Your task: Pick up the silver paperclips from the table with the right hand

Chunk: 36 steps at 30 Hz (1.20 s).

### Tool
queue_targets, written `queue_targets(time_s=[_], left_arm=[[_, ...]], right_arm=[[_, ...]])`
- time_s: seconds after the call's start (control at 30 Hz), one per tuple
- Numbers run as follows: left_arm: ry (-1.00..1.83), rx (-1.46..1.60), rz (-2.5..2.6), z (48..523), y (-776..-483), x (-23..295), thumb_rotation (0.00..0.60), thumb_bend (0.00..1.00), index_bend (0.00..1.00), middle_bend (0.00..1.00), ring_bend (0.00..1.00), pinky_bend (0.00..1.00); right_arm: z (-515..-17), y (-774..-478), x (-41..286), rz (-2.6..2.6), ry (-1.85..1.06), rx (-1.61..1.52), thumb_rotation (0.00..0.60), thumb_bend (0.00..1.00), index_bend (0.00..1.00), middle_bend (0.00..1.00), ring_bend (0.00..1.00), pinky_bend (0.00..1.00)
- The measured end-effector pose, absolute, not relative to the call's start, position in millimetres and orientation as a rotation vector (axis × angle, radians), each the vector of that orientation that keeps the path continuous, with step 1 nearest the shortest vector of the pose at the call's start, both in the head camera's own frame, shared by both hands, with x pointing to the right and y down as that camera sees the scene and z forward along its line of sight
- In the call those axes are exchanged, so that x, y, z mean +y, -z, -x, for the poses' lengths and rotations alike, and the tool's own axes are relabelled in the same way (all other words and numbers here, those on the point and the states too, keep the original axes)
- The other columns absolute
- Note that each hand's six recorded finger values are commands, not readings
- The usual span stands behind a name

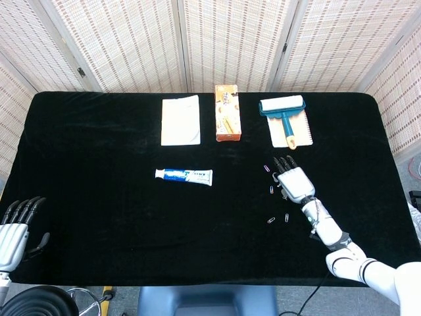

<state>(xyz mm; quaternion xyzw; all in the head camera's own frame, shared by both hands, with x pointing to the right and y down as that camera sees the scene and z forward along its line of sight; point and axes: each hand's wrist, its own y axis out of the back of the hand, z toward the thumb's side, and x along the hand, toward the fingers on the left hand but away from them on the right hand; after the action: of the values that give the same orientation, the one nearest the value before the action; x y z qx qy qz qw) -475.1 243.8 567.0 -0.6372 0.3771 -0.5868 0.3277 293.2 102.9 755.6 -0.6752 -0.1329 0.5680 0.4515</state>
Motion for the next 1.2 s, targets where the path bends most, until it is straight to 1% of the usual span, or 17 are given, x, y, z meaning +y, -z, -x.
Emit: queue_targets(time_s=[0.37,1.07,1.2], left_arm=[[1.541,0.985,1.67,475.5,-568.4,243.1,0.6,0.46,0.0,0.11,0.1,0.07],[1.543,0.984,1.672,476.2,-568.9,242.7,0.6,0.46,0.0,0.11,0.1,0.07],[1.541,0.983,1.675,475.8,-568.9,242.8,0.6,0.46,0.0,0.11,0.1,0.07]], right_arm=[[-292.5,-760.5,100.6,1.656,-1.416,-0.333,0.6,0.41,0.46,0.0,0.0,0.0],[-290.4,-764.6,100.1,1.643,-1.42,-0.339,0.6,0.41,0.49,0.0,0.0,0.0],[-290.6,-764.4,99.4,1.638,-1.422,-0.344,0.6,0.41,0.55,0.0,0.0,0.0]])
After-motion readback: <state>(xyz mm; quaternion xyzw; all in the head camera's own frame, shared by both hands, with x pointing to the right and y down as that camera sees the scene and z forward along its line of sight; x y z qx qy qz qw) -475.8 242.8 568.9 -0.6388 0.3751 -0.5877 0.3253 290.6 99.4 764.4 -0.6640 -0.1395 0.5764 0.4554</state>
